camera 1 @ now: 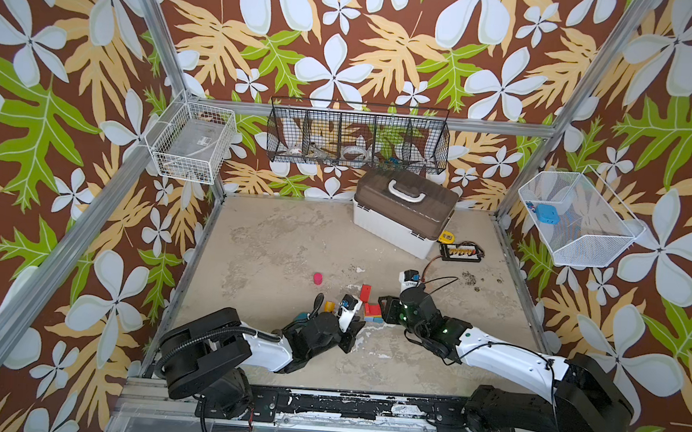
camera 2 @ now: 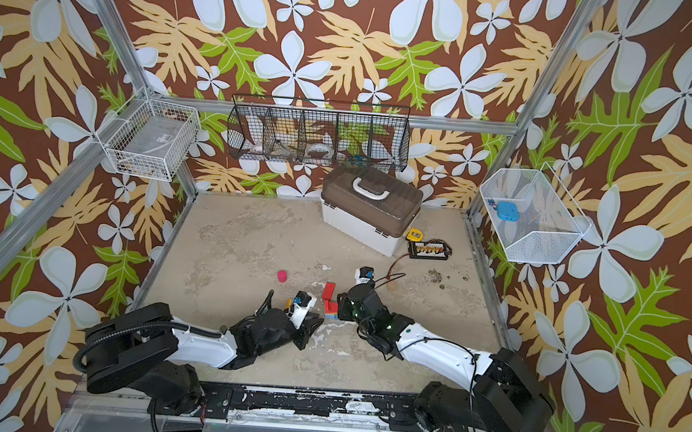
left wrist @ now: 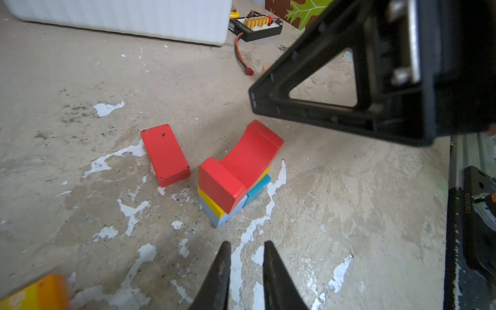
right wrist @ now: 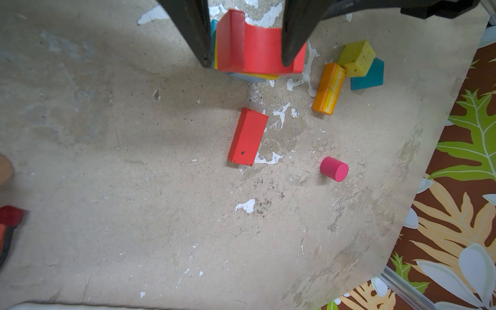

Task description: Build the wood block tower

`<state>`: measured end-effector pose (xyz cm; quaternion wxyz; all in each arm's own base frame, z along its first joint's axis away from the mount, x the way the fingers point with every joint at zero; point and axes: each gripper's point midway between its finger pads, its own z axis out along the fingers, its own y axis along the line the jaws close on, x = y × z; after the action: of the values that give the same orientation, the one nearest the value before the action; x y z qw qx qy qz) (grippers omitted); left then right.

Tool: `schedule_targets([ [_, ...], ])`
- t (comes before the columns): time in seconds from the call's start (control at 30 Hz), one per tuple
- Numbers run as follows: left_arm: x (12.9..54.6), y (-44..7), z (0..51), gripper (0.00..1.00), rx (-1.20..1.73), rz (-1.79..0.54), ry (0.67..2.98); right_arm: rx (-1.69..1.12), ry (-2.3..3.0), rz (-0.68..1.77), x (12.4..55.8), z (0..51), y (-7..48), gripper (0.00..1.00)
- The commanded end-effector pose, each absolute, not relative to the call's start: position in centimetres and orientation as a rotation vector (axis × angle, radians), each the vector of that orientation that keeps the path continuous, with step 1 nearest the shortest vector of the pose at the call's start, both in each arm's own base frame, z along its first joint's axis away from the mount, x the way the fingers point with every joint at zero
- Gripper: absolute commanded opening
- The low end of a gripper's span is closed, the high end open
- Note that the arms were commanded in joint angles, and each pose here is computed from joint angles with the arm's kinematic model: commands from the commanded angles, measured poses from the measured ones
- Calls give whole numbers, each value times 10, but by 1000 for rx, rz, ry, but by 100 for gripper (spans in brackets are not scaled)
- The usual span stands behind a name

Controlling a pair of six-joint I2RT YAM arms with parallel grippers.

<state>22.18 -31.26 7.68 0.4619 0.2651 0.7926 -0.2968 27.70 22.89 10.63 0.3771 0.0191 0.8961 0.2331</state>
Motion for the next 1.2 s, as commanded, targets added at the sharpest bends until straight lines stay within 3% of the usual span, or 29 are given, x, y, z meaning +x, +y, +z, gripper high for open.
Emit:
schedule_targets([
  [0.0, 222, -327, 92, 14, 681, -789, 1866, 58, 2297, 595, 277, 105, 229, 43],
  [0.47, 236, -316, 81, 9, 631, -679, 1886, 80, 2315, 597, 275, 100, 228, 43],
  [0.87, 235, -314, 73, 46, 636, -676, 1877, 83, 2314, 593, 274, 101, 227, 45],
  [1.17, 241, -321, 71, 48, 650, -662, 1874, 103, 2308, 607, 272, 102, 224, 45],
])
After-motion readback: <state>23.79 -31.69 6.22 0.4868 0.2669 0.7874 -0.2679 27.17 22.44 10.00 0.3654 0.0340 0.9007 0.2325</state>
